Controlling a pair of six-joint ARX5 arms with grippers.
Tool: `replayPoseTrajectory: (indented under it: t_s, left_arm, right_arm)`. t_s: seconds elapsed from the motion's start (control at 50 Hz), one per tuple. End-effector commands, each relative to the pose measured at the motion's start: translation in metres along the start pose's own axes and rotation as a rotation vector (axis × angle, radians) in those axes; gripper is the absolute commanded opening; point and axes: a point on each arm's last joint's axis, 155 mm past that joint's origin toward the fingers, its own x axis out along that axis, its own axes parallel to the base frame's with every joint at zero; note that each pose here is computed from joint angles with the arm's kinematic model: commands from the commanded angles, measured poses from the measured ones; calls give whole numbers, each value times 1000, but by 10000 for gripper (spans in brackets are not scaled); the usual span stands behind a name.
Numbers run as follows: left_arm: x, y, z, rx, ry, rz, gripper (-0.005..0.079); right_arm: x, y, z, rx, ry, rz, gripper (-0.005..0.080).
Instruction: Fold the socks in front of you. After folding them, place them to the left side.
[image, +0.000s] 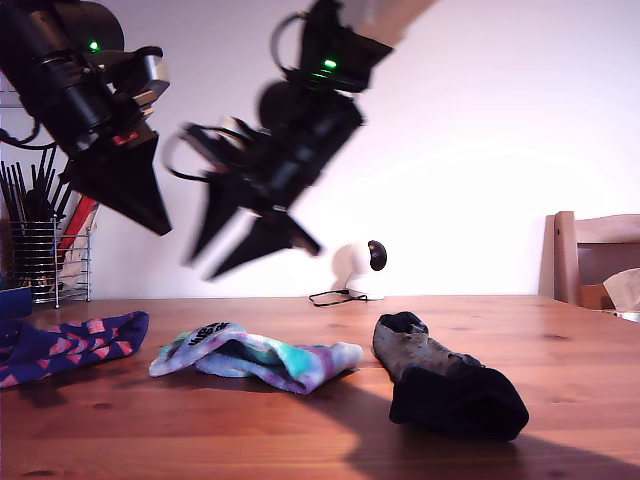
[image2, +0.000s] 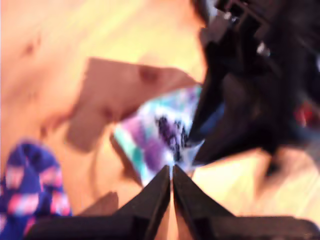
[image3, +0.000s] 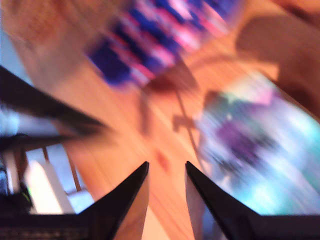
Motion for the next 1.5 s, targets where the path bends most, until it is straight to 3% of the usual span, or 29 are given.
replayPoseTrajectory:
  t_s: [0.0,0.1,0.3,0.6,0.96,1.14,1.28,1.48]
  left_arm:
    - [21,-2,-14,-14,49,-31,-19]
    - [33,0,-20,-31,76,-42,6]
    - [59,10,-27,-122,100,-49,274]
    - [77,33,-30,-272,93,10,413]
    - [105,44,-54,-350,158,-1,413]
    - [109,44,-49,-349,134,-15,403]
    - [110,37,-42,-360,109,-61,318]
    - [109,27,-39,-368,99,-114,294]
  right_arm:
    - [-15,-2,5,-17,-25,-13,196]
    - [-18,-7,4,-23,-23,-17,196]
    - [-20,-14,-11,-38,32,-46,199]
    - [-18,-17,-14,-54,46,-68,231]
    - [-19,-17,-14,-58,47,-68,230]
    - [-19,-18,-14,-60,46,-69,230]
    - [-19,-20,-14,-62,46,-82,230]
    - [-22,-30,-13,-65,43,-121,230]
